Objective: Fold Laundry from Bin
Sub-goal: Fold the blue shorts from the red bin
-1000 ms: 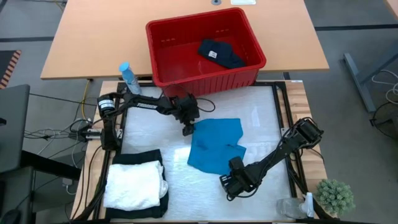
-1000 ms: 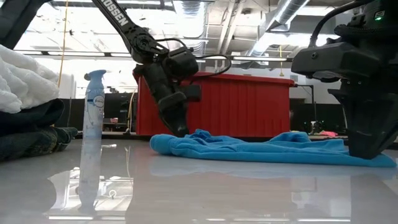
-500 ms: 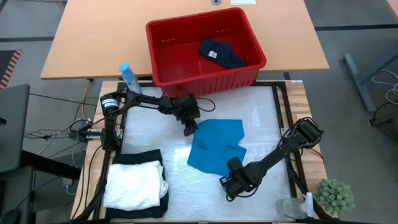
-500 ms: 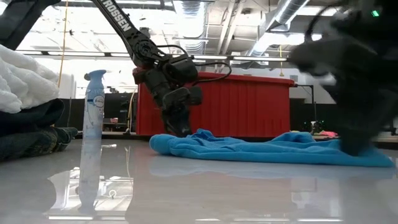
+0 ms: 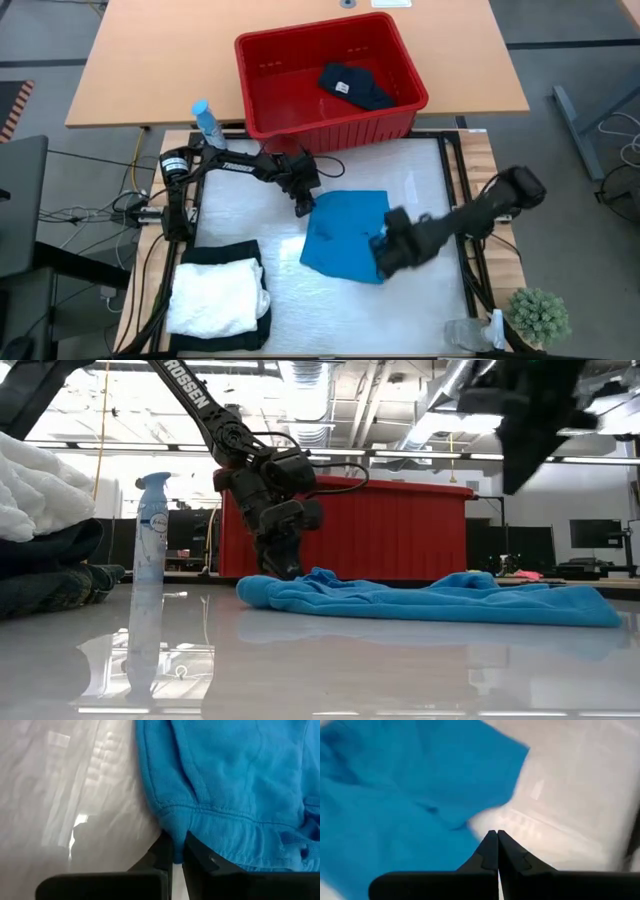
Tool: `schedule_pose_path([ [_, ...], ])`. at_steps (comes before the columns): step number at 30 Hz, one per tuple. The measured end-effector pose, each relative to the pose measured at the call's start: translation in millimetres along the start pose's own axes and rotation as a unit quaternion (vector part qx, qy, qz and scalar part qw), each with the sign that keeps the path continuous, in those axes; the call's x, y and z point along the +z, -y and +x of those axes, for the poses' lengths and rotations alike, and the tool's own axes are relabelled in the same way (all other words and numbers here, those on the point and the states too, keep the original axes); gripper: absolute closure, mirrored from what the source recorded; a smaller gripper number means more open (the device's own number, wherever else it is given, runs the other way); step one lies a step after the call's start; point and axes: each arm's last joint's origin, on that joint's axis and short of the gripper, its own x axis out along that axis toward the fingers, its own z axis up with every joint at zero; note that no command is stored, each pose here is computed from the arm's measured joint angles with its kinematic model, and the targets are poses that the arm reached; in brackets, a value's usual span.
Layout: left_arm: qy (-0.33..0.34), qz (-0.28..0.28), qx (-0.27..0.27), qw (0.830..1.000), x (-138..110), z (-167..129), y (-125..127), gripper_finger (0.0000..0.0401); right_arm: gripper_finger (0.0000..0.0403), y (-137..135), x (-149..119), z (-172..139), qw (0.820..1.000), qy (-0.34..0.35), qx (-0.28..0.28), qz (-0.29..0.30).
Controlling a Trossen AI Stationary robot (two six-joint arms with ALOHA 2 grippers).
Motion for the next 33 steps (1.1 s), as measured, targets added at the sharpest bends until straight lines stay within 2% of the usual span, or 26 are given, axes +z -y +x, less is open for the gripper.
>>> schedule_pose_path([
  [2, 0.0, -0.001, 0.0, 1.0, -0.2, 0.1, -0.3, 0.039, 0.0378, 15.9, 21.4, 6.3, 0.999, -0.015, 0.006, -0.049],
  [5, -0.001, -0.002, -0.001, 1.0, -0.4, 0.2, -0.4, 0.039, 0.0364, 41.9, 56.3, 18.5, 0.992, -0.035, 0.046, -0.11],
  [10, -0.001, -0.001, -0.001, 1.0, -0.7, 0.6, -0.6, 0.039, 0.0312, 82.3, 106.4, 48.4, 0.98, -0.039, 0.139, -0.136],
  [15, 0.002, -0.015, 0.0, 1.0, -0.5, 0.7, -0.9, 0.039, 0.0239, 93.7, 134.1, 86.0, 0.964, -0.013, 0.199, -0.175],
  [17, 0.002, -0.017, 0.0, 1.0, -0.5, 0.7, -1.0, 0.039, 0.0215, 88.5, 138.4, 103.8, 0.956, -0.02, 0.209, -0.203],
  [21, 0.002, -0.024, 0.0, 1.0, -0.5, 0.8, -1.0, 0.039, 0.0187, 81.3, 136.8, 140.0, 0.945, -0.072, 0.192, -0.253],
  [25, 0.002, -0.027, 0.001, 1.0, -0.4, 0.8, -1.0, 0.039, 0.0183, 81.0, 130.9, 166.6, 0.934, -0.13, 0.175, -0.282],
  [33, 0.007, -0.029, 0.002, 1.0, 0.3, 0.9, -1.2, 0.039, 0.0193, 81.8, 127.4, 193.7, 0.926, -0.162, 0.141, -0.31],
])
